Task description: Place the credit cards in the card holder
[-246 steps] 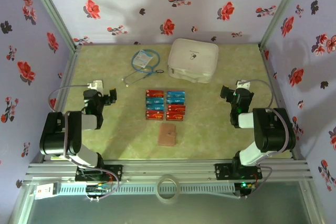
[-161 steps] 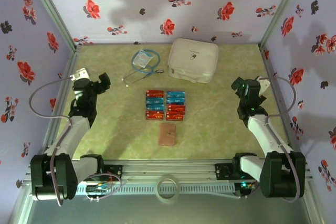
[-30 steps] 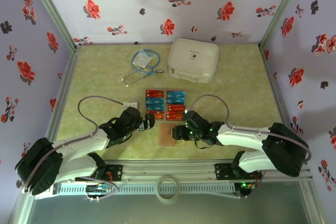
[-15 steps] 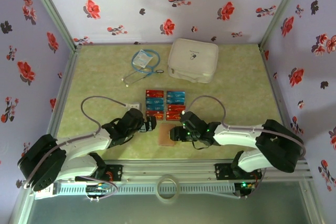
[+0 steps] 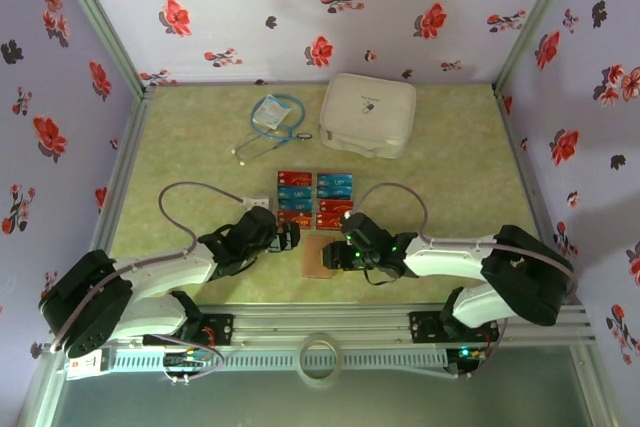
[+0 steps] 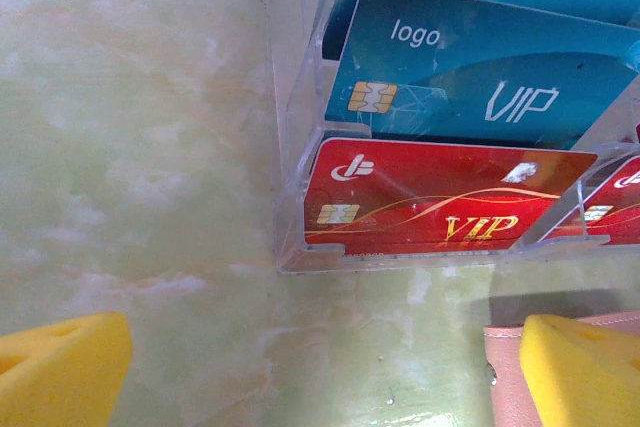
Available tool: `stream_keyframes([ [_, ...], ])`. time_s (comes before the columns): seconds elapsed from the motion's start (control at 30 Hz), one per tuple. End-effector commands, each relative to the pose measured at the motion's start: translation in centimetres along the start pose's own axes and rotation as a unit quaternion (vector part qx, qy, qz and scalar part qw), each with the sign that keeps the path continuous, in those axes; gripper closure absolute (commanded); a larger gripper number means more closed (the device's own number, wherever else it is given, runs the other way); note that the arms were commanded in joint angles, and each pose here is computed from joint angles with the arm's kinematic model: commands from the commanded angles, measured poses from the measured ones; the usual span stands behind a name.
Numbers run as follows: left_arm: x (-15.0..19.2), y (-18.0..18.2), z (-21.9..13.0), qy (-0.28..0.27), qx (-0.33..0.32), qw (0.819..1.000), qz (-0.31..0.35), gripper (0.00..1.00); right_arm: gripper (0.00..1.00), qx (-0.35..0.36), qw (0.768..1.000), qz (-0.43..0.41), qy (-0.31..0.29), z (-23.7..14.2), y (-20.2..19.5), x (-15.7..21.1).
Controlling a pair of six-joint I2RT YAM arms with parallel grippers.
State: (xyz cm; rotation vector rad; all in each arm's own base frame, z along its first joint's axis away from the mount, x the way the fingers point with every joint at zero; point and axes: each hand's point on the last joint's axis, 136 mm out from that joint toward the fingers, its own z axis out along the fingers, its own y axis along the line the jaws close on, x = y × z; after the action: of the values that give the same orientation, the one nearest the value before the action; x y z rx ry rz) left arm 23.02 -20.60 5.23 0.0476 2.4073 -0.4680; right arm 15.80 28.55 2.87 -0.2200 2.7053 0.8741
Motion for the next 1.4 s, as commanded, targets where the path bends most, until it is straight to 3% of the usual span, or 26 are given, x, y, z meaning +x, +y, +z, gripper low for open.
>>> stream_keyframes([
  [0.0,-1.1,-0.9,-0.1,-0.019,0.006,1.000,-0.009,0.00,0.52,-0.010,1.000,0.005,0.005,0.4,0.4,0.3],
  [0.4,-0.9,-1.0,0.1,-0.017,0.005,1.000,-0.008,0.00,0.65,-0.023,1.000,0.010,0.009,0.6,0.8,0.5],
  [0.6,-1.0,-1.2,0.1,-0.017,0.007,1.000,-0.007,0.00,0.48,-0.031,0.999,0.019,0.020,0.1,0.8,1.2],
  [1.0,-1.0,-1.3,0.0,-0.019,0.011,1.000,-0.007,0.00,0.53,-0.025,0.999,0.015,0.027,-2.1,0.2,3.1],
  [1.37,-0.8,-1.5,0.2,-0.019,0.012,1.000,-0.006,0.00,0.56,-0.043,0.998,0.008,0.035,-0.6,2.1,2.7],
])
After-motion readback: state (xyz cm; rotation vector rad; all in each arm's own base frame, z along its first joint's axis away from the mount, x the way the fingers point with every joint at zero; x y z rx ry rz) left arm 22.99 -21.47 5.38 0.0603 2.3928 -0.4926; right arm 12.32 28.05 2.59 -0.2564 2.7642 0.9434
